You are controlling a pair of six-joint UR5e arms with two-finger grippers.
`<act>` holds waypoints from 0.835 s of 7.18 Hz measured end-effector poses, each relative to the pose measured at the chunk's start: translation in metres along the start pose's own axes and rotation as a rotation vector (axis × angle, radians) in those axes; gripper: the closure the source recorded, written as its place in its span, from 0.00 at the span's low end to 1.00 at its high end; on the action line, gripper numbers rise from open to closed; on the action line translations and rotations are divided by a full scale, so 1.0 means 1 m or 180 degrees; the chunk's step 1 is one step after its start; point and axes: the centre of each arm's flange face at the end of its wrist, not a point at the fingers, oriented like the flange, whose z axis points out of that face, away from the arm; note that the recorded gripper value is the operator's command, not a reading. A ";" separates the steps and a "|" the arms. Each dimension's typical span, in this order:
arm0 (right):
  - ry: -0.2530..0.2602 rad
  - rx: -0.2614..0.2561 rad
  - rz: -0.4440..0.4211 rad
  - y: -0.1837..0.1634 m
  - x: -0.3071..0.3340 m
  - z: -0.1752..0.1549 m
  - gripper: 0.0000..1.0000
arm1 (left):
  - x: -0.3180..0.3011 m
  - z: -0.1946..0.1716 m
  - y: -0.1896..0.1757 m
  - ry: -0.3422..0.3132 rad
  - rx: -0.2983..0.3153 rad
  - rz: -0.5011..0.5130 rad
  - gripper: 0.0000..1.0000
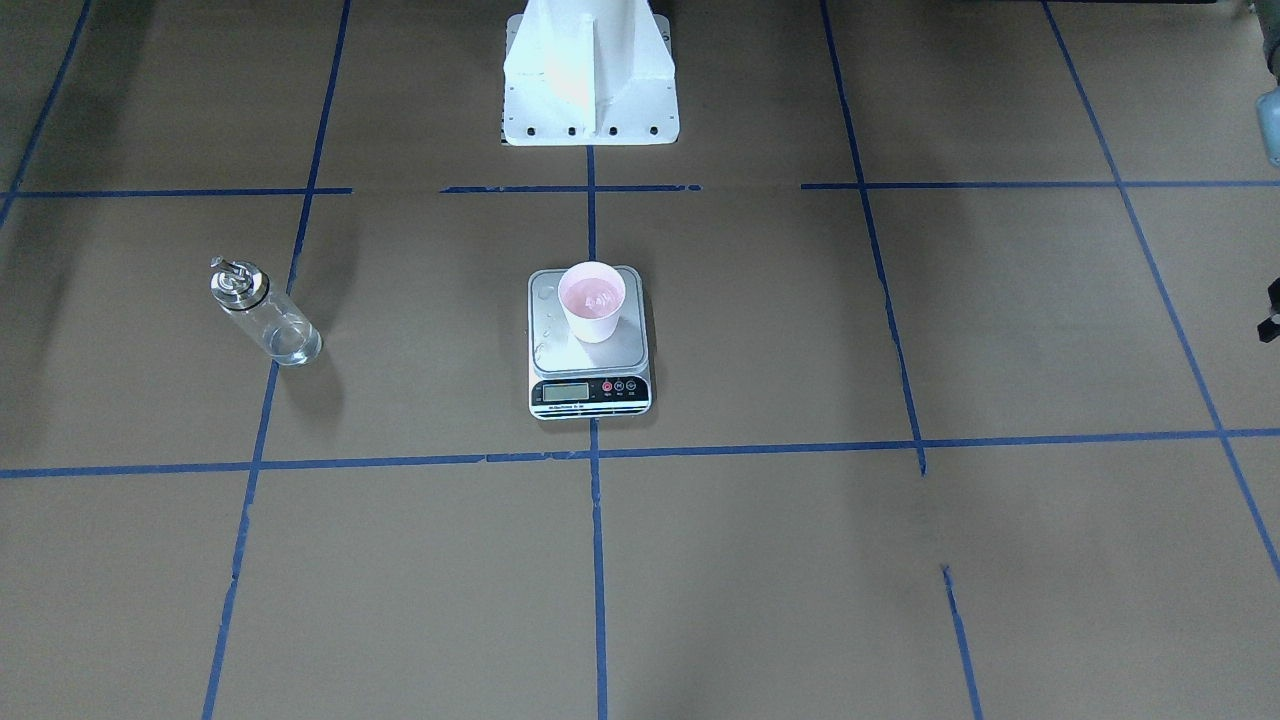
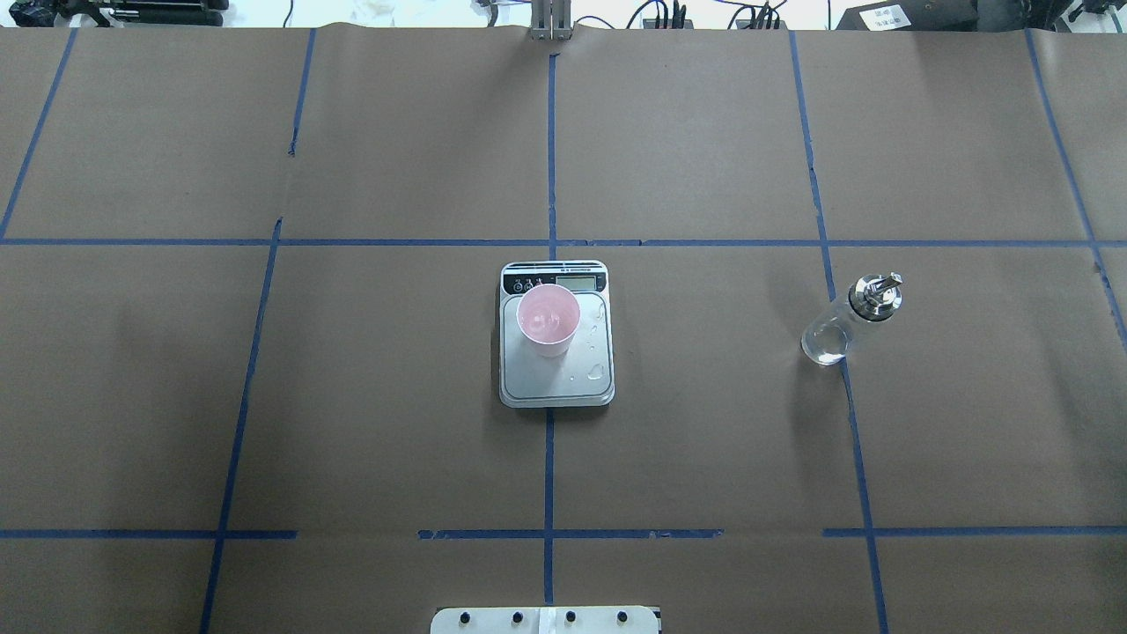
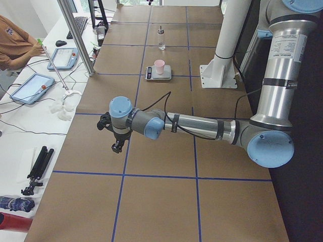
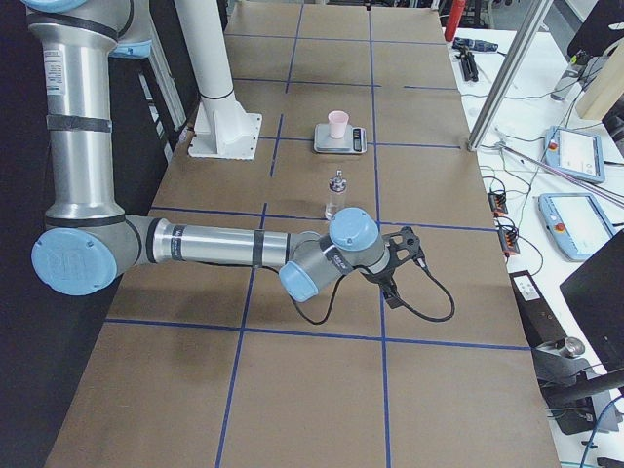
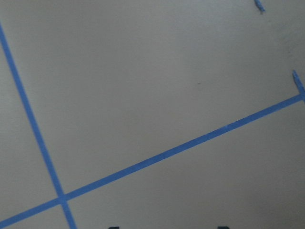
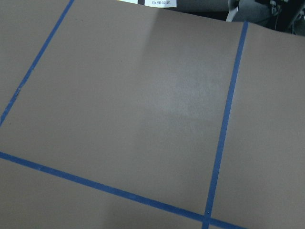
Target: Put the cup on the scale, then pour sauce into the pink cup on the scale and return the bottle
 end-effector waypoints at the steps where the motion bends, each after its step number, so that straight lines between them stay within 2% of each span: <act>1: -0.0059 -0.0243 0.0242 -0.006 -0.005 -0.005 0.00 | -0.008 0.000 0.005 0.0087 -0.0082 -0.0167 0.23; 2: -0.0055 -0.0547 0.0454 -0.009 -0.020 -0.008 0.00 | -0.004 -0.007 0.004 0.0160 -0.0105 -0.0469 0.00; 3: 0.0026 -0.0892 0.0479 -0.010 -0.040 -0.008 0.00 | 0.007 -0.022 0.007 0.0171 -0.0067 -0.0766 0.00; 4: 0.0179 -0.1168 0.0390 -0.004 -0.049 -0.011 0.00 | 0.007 -0.038 0.021 0.0062 0.0003 -0.0775 0.00; 5: 0.0323 -0.1336 0.0355 0.003 -0.049 -0.013 0.00 | -0.007 -0.054 0.040 -0.0108 0.0062 -0.0634 0.00; 6: 0.0391 -0.1398 0.0345 0.006 -0.048 -0.014 0.00 | -0.024 -0.063 0.060 -0.0234 0.0067 -0.0539 0.00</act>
